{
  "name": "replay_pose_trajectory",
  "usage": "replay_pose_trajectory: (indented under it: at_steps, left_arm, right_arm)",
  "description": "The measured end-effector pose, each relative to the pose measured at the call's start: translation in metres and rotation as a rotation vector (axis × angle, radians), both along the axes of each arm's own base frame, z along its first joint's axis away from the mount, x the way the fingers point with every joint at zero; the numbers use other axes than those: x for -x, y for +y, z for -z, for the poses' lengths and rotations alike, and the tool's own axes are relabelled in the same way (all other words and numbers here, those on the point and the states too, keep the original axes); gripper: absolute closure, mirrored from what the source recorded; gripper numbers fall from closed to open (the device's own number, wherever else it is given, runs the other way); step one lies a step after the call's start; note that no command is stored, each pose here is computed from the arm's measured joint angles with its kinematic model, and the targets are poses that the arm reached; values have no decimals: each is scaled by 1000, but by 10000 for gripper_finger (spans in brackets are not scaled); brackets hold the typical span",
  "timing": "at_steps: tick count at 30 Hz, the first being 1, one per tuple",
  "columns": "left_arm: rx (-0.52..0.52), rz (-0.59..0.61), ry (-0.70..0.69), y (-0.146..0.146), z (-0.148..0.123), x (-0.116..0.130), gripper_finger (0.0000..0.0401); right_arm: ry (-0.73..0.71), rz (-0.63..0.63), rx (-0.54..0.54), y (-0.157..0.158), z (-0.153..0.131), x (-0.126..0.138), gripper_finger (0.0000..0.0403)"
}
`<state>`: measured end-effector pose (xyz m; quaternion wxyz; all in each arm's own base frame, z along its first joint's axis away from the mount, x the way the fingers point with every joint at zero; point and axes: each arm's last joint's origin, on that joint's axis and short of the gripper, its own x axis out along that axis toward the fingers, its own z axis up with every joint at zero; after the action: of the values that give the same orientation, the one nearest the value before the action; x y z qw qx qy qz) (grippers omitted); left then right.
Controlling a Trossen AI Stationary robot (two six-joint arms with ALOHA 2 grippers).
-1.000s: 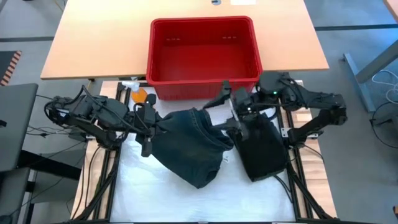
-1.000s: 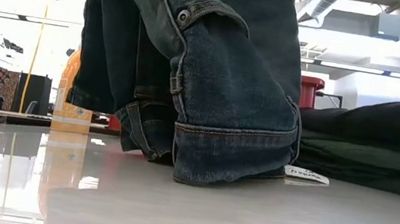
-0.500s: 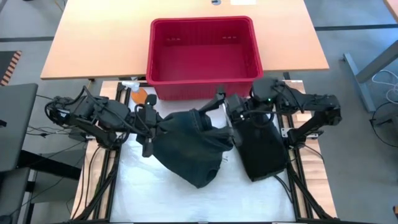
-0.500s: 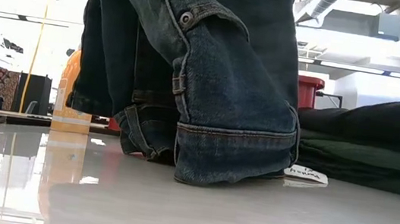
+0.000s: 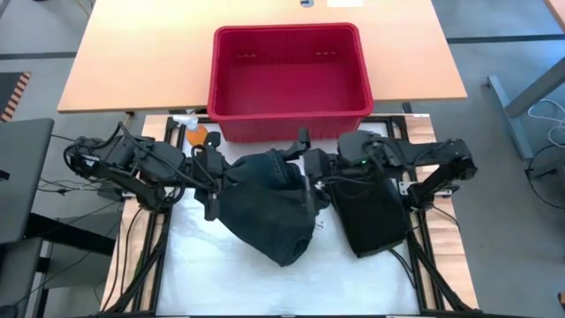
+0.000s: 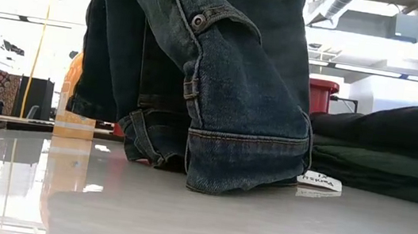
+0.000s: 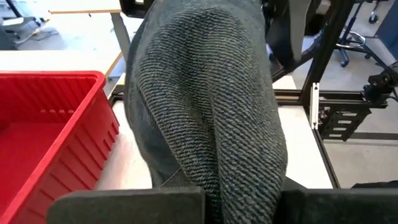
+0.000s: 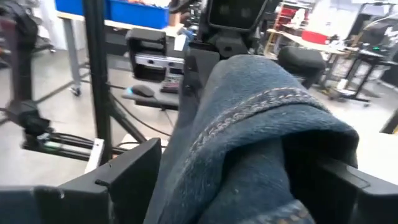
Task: Fold laundry
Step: Fold the dark blue jeans
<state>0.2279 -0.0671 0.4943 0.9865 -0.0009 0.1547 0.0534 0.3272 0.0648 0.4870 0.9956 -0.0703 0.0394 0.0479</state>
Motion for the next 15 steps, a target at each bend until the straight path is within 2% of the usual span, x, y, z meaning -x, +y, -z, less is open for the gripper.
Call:
replay_pose_trajectory:
  at_steps: [3,6,9,13,15]
  left_arm:
    - [12,10,7,0,1,0,393]
    - [25,47,11,-1,1,0,393]
    - [17,71,12,-2,1,0,393]
    - [12,83,10,-2,0,0,393]
    - [26,122,10,-4,0,0,393]
  right_arm:
    - [-7,28,25,1,2,-3,64]
    - [-19,41,36,0,-1,0,111]
    - [-29,40,37,-1,-5,4,197]
    - [-36,-13,36,0,-7,7,356]
    - [-51,-41,34,0,-9,8,361]
